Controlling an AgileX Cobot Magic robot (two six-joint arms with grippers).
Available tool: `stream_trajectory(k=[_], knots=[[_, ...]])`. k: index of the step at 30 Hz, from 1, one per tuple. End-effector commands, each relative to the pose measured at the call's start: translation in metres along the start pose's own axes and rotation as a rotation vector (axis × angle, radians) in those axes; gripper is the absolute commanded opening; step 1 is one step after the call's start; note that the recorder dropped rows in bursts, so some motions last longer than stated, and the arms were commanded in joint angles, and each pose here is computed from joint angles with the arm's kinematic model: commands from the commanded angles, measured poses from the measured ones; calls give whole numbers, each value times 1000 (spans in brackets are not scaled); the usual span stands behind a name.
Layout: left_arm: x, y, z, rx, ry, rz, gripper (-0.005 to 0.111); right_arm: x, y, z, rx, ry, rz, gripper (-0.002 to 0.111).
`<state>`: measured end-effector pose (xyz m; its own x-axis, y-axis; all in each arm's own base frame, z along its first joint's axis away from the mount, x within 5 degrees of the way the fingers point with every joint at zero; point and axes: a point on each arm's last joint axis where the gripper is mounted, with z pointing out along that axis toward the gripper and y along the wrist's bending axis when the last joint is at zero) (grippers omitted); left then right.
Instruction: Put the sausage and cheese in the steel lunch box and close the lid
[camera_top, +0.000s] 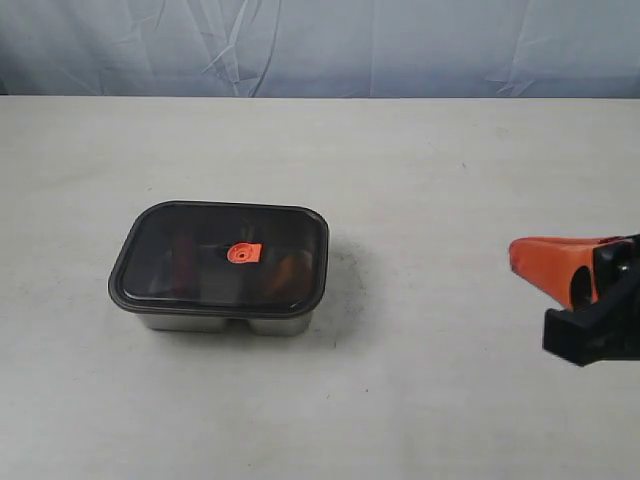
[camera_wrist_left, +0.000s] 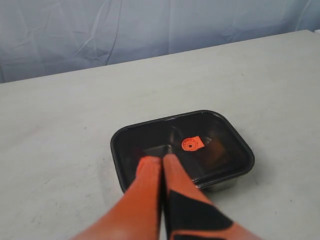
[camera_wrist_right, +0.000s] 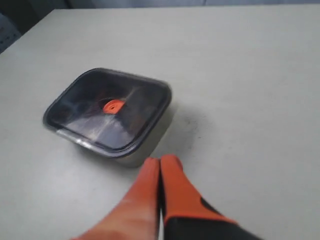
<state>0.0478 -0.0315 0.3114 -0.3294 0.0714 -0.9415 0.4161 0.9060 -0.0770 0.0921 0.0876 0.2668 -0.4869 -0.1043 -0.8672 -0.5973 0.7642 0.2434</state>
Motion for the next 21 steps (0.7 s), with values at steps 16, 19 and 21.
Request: stream_trajectory(k=[16, 19, 21], knots=[[1, 1, -1, -8, -2, 4, 0, 67, -56, -64, 758, -322, 94, -1], [1, 1, -1, -8, -2, 4, 0, 77, -57, -61, 770, -314, 69, -1], [1, 1, -1, -8, -2, 4, 0, 84, -59, -58, 771, -307, 70, -1]])
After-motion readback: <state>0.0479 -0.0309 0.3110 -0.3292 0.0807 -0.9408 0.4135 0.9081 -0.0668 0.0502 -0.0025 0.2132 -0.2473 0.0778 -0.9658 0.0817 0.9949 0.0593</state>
